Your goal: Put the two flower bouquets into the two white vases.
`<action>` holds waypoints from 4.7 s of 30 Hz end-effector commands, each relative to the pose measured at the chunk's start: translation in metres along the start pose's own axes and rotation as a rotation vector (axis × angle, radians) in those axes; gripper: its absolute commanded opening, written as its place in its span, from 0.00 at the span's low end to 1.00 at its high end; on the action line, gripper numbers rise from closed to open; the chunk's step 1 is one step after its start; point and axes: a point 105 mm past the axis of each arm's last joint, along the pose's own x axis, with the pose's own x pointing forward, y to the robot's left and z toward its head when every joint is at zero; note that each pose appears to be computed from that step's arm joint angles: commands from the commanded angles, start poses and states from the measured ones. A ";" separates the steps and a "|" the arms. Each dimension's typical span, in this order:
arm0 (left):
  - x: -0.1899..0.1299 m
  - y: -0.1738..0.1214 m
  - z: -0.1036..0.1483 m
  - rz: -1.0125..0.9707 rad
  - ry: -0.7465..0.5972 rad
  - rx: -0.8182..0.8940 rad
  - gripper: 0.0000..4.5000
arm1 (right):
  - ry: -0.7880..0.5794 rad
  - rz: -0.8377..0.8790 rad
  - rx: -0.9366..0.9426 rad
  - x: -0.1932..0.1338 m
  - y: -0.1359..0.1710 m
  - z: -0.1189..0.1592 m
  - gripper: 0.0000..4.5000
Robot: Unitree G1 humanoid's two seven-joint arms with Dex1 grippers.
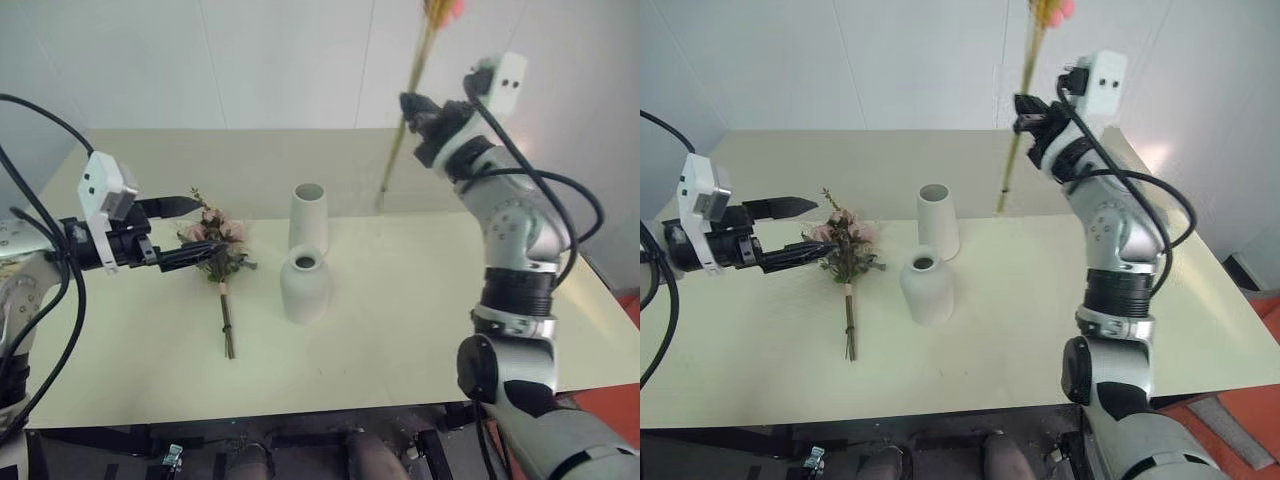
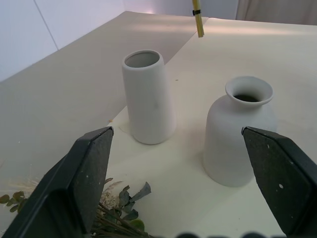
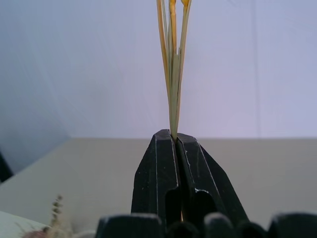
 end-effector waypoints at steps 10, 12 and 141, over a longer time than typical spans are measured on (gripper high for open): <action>-0.005 -0.001 0.012 -0.001 0.001 0.038 1.00 | -0.208 0.152 -0.084 0.036 0.050 0.017 0.00; -0.006 -0.001 0.012 -0.001 0.004 0.040 1.00 | -0.212 0.153 -0.081 0.041 0.052 0.014 0.00; 0.123 -0.058 0.067 -0.306 -0.616 -0.203 0.02 | 0.686 0.769 -0.372 -0.211 0.021 -0.028 1.00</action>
